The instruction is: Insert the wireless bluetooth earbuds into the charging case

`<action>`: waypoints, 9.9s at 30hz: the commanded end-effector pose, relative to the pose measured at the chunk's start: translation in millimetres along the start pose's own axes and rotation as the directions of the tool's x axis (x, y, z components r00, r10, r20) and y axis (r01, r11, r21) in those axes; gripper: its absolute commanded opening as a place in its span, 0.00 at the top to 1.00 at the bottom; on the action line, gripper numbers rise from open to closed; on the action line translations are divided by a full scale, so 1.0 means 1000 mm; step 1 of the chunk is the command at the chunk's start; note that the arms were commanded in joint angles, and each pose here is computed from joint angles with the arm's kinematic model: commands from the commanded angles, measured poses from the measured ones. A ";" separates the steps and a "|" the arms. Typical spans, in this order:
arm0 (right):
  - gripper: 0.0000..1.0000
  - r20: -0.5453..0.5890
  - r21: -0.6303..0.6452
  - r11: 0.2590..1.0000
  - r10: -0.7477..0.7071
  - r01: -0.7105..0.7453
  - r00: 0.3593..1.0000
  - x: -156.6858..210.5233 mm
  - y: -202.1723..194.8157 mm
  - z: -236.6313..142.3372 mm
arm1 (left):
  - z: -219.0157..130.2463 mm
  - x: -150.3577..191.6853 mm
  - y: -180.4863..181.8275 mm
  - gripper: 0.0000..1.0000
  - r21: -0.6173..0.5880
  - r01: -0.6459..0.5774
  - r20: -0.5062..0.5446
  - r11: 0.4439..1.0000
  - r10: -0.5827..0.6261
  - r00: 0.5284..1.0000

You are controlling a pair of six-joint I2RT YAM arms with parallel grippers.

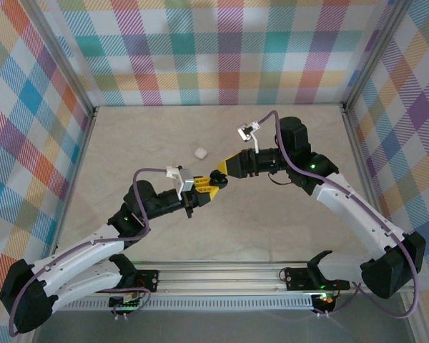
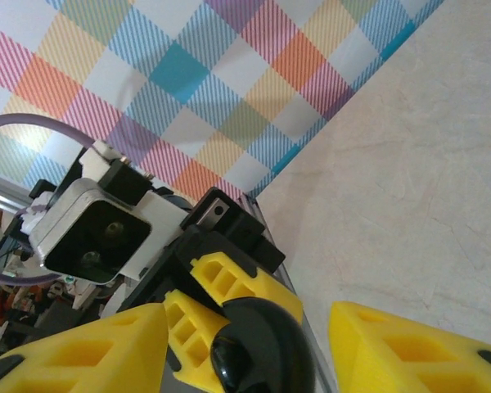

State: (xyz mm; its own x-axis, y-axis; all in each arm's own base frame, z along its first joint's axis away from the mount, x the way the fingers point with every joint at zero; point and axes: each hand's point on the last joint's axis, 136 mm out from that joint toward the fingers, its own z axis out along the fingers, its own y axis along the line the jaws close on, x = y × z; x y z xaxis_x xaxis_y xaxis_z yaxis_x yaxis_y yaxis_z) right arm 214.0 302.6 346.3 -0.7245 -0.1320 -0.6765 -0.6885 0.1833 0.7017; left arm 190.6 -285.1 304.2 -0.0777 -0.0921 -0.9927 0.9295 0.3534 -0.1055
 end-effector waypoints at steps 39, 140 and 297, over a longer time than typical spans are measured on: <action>0.51 -0.059 -0.160 0.985 -0.081 0.070 0.995 0.017 0.027 -0.006 | 0.017 -0.003 0.007 1.00 -0.013 0.073 0.027 0.997 -0.073 0.997; 0.98 0.130 0.470 0.736 0.488 -0.487 0.863 0.059 -0.251 -0.079 | -0.015 0.017 0.079 0.00 -0.487 0.204 -0.164 0.849 -0.319 0.933; 0.69 0.428 0.380 0.867 0.144 -0.322 0.892 -0.044 -0.052 0.021 | 0.035 -0.045 0.091 0.23 -0.303 0.079 0.317 0.950 0.022 0.948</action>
State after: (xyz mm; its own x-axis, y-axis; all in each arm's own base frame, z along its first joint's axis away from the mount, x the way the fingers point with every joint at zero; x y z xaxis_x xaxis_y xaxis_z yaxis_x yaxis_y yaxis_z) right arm 288.4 318.2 317.7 -0.7424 0.3002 -0.5989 -0.3260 0.6192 0.7144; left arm 291.8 -283.8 311.8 -0.0005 -0.3073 -0.9516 0.7656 0.6121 -0.1981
